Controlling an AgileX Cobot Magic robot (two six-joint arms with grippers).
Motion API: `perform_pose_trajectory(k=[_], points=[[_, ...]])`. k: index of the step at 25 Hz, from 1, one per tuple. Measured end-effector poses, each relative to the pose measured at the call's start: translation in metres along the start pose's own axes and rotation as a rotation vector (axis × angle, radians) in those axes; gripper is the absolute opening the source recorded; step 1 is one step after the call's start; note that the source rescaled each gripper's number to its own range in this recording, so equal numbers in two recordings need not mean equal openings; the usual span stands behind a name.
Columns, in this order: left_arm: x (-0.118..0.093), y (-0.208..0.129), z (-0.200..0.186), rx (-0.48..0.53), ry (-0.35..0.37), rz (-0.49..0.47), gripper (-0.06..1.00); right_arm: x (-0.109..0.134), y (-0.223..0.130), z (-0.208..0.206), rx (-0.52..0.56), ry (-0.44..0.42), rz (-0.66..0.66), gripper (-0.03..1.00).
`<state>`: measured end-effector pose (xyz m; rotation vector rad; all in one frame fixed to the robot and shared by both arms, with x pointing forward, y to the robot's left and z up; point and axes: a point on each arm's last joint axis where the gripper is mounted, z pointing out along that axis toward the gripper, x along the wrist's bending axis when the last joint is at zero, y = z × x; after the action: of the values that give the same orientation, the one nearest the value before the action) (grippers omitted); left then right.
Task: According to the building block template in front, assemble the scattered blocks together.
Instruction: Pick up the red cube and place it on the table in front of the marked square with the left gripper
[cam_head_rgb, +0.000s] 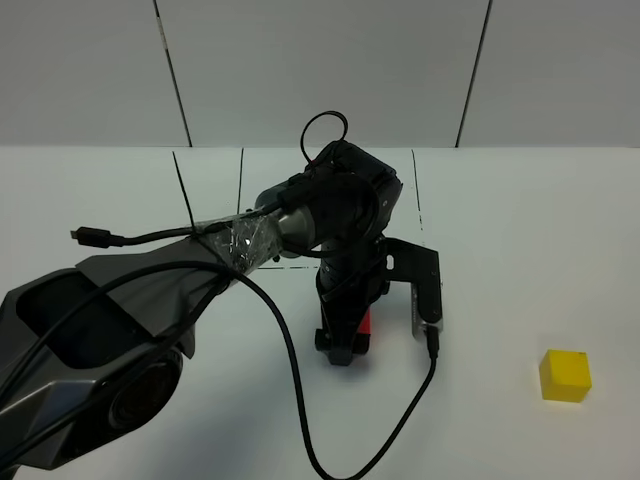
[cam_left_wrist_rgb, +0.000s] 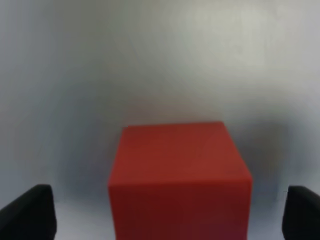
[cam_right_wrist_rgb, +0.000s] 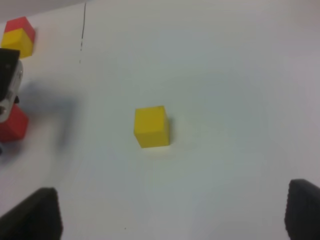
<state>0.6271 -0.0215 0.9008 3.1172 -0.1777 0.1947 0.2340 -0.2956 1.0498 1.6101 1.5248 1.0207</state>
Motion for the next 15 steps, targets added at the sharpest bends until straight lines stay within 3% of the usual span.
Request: perform_pose_trajectory(k=[9, 15], points=[[0.001, 0.003, -0.063, -0.125, 0.062, -0.083, 1.00, 0.000, 0.000, 0.000, 0.000, 0.000, -0.001, 0.78], [0.000, -0.003, -0.117, -0.219, 0.116, -0.251, 1.00, 0.000, 0.000, 0.000, 0.000, 0.000, -0.001, 0.78]])
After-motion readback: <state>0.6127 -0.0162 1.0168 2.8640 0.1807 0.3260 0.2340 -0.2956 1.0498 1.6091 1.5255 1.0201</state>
